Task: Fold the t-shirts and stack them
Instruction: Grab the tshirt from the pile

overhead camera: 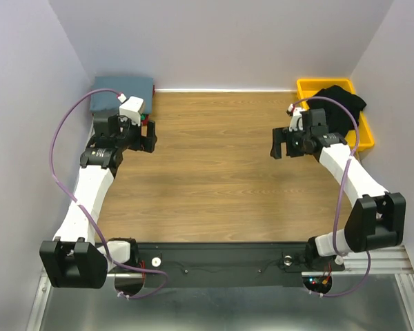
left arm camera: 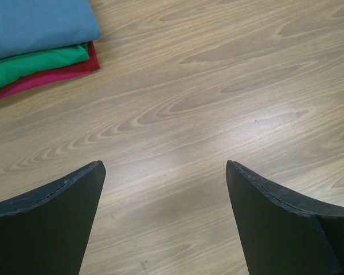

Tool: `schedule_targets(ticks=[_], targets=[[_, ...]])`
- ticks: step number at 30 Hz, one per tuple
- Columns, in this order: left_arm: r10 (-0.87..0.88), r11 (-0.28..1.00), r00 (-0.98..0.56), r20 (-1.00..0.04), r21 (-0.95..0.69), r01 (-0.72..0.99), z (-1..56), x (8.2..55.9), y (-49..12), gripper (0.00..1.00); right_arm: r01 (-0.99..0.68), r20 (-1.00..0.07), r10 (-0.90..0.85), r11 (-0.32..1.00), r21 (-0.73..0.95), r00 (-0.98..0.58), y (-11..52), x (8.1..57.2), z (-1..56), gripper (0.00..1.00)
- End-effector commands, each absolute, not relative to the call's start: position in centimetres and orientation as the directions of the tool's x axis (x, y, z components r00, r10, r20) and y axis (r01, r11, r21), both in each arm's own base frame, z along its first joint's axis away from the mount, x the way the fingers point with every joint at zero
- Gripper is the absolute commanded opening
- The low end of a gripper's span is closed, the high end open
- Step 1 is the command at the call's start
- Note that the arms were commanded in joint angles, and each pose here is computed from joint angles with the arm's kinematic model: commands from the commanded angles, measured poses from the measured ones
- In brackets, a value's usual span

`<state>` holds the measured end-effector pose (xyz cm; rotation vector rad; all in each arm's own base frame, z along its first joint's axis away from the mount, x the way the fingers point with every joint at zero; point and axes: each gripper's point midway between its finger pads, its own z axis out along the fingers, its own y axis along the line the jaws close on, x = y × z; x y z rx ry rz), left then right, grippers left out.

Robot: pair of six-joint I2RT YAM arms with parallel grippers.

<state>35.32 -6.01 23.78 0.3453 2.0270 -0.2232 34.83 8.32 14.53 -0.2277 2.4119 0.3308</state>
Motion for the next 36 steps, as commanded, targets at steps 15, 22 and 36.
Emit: schedule_targets(ticks=[15, 22, 36], targets=[[0.096, 0.919, -0.470, -0.878, -0.103, 0.380, 27.9, 40.9, -8.1, 0.99, 0.249, -0.814, 0.083, 0.966, -0.077, -0.575, -13.7, 55.9, 17.9, 1.00], [0.135, 0.925, -0.493, -0.859, -0.069, 0.374, 26.3, 41.0, -7.5, 0.98, 0.354, -0.795, 0.126, 0.928, -0.117, -0.593, -18.6, 60.5, 11.6, 1.00], [0.156, 0.925, -0.493, -0.856, -0.049, 0.377, 25.2, 41.5, -7.3, 0.99, 0.406, -0.752, 0.198, 0.908, -0.100, -0.629, -21.8, 61.9, 3.7, 0.93]])
